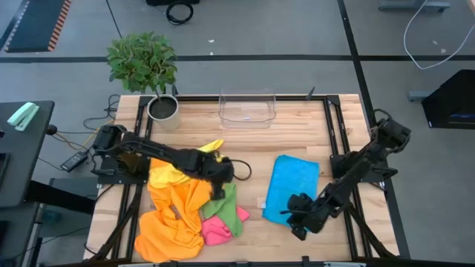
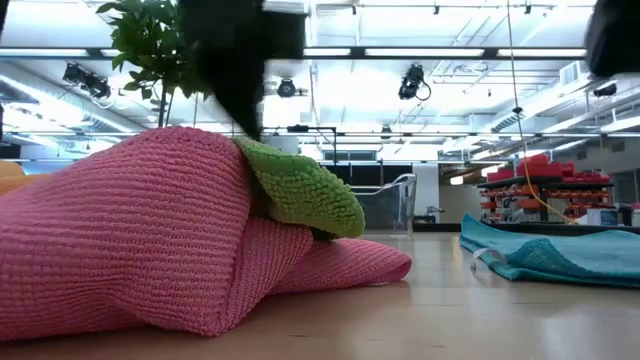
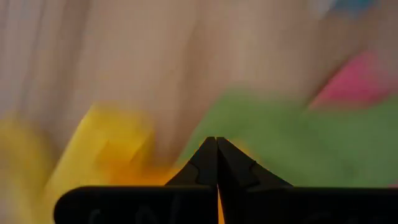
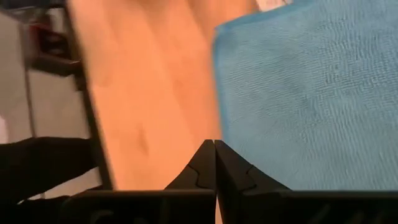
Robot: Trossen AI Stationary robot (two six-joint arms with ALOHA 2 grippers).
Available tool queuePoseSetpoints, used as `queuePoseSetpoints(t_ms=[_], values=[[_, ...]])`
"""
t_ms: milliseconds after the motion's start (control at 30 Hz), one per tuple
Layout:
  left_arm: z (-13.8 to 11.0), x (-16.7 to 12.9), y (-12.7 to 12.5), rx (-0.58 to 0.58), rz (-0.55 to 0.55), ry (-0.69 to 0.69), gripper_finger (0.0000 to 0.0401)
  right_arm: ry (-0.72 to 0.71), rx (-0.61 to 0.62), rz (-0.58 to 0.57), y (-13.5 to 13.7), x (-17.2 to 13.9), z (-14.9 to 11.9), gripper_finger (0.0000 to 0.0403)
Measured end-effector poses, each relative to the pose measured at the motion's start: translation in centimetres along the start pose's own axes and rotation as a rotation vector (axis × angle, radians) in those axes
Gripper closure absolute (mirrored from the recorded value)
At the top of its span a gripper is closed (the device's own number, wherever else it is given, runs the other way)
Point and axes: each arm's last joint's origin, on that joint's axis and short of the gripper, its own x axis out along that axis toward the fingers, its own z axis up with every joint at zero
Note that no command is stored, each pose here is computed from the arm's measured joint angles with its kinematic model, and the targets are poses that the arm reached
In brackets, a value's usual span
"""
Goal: Fold microfiber towels
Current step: Fold the blue towel
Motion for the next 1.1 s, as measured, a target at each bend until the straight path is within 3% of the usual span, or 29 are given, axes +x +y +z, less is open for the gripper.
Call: queuePoseSetpoints(t_ms=[100,300,433,533,733,800,1100], values=[[1.9,0.2,-2.7,-0.008,-0.118,-0.247,0.0398,0.005,-0.017,0.023,0.5,-1.6,-1.1,0.0401],[3.2,5.0,-6.7,0.026,-0.234,-0.485,0.0398,0.003,-0.043,-0.022,0.4,-2.6,-4.2,0.0401],[4.2,8.5,-7.8,0.045,-0.241,-0.474,0.0398,0.004,-0.037,-0.066,0.0,-2.0,-5.2,0.0401],[5.5,10.2,-8.5,0.105,-0.313,-0.459,0.0398,0.006,-0.014,-0.082,-0.1,-1.7,-5.6,0.0401],[7.2,12.9,-8.2,0.234,-0.307,-0.298,0.0399,0.018,0.035,-0.100,-0.3,-1.6,-6.3,0.0401],[7.4,13.4,-7.6,0.263,-0.311,-0.247,0.0398,0.020,0.048,-0.121,-0.5,-1.5,-6.6,0.0401],[8.1,14.2,-6.2,0.309,-0.364,-0.249,0.0398,0.029,0.123,-0.173,-0.9,-0.6,-7.2,0.0401]])
